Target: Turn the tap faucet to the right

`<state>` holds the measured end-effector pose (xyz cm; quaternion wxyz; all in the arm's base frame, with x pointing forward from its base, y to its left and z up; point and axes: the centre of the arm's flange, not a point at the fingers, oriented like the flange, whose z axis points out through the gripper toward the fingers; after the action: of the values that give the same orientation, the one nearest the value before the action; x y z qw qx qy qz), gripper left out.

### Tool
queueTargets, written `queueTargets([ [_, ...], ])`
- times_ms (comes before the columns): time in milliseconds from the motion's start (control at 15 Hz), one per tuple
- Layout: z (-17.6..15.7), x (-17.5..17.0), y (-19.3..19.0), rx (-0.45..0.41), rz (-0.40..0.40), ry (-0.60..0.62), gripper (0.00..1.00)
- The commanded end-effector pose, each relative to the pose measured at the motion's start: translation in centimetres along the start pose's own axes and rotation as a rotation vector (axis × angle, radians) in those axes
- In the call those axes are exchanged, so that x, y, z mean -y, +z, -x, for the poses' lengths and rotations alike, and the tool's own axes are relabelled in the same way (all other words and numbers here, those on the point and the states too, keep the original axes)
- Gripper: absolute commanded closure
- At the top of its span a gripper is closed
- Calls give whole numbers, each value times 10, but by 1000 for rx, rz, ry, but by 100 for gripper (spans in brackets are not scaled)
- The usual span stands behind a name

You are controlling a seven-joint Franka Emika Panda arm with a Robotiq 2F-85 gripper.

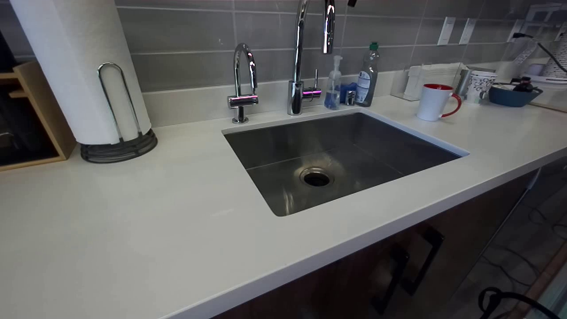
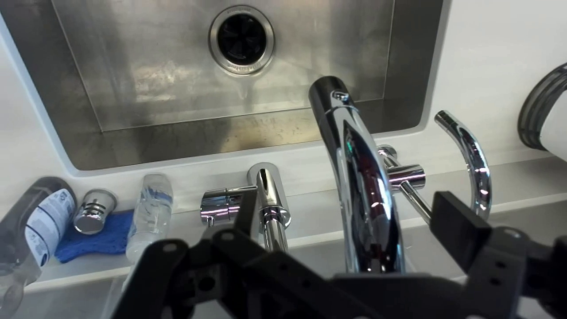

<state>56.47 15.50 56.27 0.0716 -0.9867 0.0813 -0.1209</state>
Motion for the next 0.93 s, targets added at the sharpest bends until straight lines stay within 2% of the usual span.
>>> queueTargets([
  [0, -9, 1, 7, 11, 7, 28, 0],
  [133, -8, -1, 10, 27, 33, 35, 0],
  [533, -7, -16, 12, 4, 91, 41, 0],
  [867, 2, -36, 12, 35, 136, 45, 0],
])
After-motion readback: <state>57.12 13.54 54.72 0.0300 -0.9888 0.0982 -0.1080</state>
